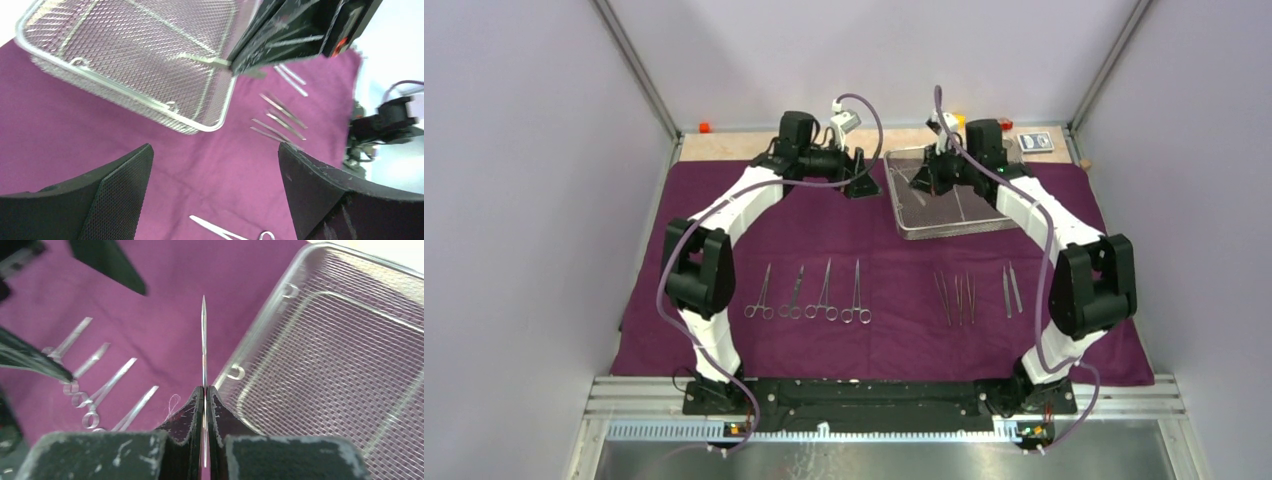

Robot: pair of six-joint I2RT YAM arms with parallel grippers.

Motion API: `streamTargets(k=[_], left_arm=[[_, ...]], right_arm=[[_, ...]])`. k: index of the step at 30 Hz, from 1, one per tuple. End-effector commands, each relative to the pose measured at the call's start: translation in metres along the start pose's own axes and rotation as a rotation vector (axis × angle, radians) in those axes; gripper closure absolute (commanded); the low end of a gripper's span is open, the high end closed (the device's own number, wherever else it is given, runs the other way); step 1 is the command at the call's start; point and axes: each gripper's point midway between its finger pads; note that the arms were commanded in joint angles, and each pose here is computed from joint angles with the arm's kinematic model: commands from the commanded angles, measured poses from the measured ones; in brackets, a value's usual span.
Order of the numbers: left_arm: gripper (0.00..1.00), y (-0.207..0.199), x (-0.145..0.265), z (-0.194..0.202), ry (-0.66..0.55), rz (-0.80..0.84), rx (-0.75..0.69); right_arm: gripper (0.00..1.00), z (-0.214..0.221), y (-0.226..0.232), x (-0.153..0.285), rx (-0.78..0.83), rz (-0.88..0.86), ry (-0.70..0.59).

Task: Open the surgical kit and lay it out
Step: Pick up the medical item from the container, then place the medical item in the surgical kit.

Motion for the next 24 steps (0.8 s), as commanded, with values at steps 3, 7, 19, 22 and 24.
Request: streamTargets(k=[3, 7, 19, 22, 24], left_arm=[[0.01, -0.047, -0.004, -0.025, -0.111, 0.245, 0.077], [0.03, -0.063, 0.002, -0.03, -0.155, 0.32, 0.073], [0.26, -0.075, 0.007, -0.035, -0.213, 0.407, 0.099], [0.32, -0.074, 0.008, -0.036, -0.22, 0.411, 0.108], [0.35, -0.072, 0.009, -0.038, -0.228, 0.415, 0.113]], right_arm=[[1.0, -0.055, 0.06, 0.021, -0.129, -0.296, -0.253], [1.0, -0.058, 0.072, 0.024, -0.196, -0.374, -0.286], [1.0, -0.054, 0.083, 0.022, -0.274, -0.465, -0.297], [1.0, -0.052, 0.084, 0.021, -0.277, -0.478, -0.296], [1.0, -0.05, 0.085, 0.021, -0.281, -0.484, -0.293]])
Point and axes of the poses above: each gripper's point midway between its finger pads, its own x axis back along the fingers, its own y axis along the line the jaws close on, z = x × y, and after that the axes turned 7 degrees about x, right-handed
